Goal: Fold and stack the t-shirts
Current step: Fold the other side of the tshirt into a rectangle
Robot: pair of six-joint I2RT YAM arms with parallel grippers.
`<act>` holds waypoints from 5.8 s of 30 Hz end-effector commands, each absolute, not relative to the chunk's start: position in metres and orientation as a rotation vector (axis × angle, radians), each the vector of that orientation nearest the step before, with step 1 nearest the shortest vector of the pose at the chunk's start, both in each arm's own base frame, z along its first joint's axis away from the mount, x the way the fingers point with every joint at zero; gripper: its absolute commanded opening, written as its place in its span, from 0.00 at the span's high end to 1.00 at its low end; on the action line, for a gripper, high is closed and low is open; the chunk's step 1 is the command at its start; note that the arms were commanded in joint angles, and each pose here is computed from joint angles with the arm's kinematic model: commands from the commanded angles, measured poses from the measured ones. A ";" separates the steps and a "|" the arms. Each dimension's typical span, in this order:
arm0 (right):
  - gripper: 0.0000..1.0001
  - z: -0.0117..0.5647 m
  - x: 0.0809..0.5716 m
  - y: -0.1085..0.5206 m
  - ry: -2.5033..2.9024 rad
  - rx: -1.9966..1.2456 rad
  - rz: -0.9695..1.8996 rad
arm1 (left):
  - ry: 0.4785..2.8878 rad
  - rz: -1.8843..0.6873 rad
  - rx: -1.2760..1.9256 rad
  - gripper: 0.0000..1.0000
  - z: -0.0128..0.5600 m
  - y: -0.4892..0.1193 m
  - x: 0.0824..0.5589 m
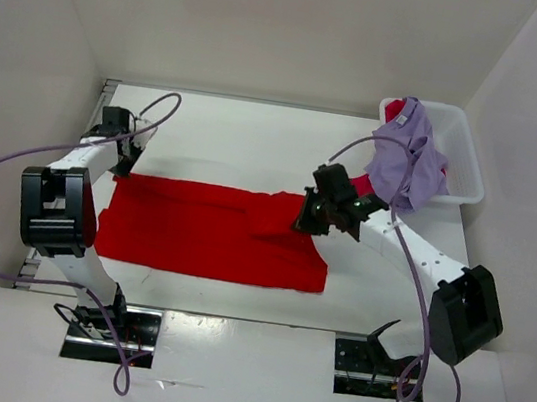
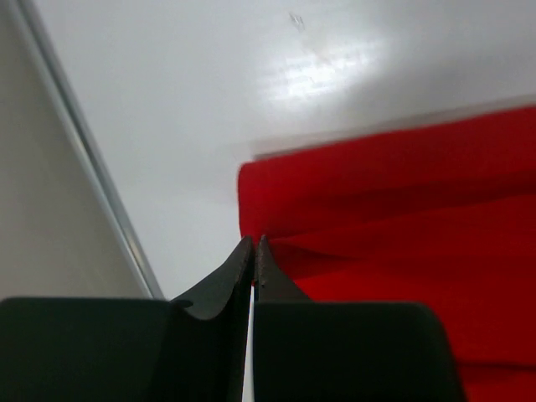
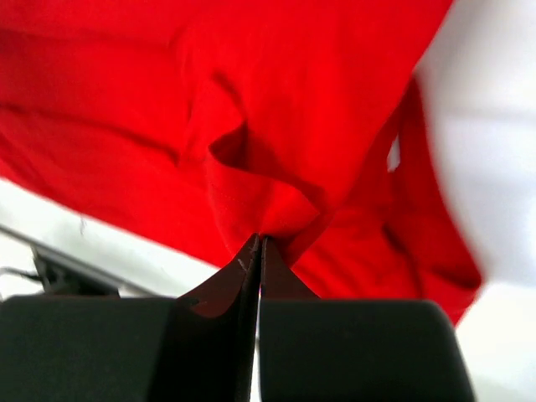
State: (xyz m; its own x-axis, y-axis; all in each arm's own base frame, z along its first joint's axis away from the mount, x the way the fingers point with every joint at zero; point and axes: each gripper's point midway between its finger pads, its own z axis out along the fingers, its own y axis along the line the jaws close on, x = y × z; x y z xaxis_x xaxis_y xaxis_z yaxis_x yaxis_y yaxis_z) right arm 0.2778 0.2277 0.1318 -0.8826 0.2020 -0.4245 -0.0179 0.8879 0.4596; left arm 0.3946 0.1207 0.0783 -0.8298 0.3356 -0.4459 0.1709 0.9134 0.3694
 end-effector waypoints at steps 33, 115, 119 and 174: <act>1.00 0.104 0.196 0.231 2.737 0.237 0.761 | 2.594 0.462 0.440 1.00 0.068 0.124 0.370; 0.84 0.073 0.211 0.361 2.760 -0.485 0.719 | 2.692 0.578 0.358 0.80 0.046 0.137 0.330; 0.84 0.072 0.192 0.362 2.797 -0.533 0.760 | 2.683 0.581 0.355 0.80 0.047 0.138 0.332; 0.63 0.092 0.357 0.146 2.474 0.498 0.251 | 2.644 0.653 0.301 0.20 0.091 0.159 0.342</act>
State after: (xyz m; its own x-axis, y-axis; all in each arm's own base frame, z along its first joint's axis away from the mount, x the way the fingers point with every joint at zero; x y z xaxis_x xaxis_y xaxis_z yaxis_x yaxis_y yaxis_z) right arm 0.3642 0.1558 0.0753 -0.7975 0.3726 -0.4745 0.2735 0.9243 0.2663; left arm 0.3324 0.1619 0.0973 -0.8935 0.3289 -0.3056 0.1321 0.8431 0.5213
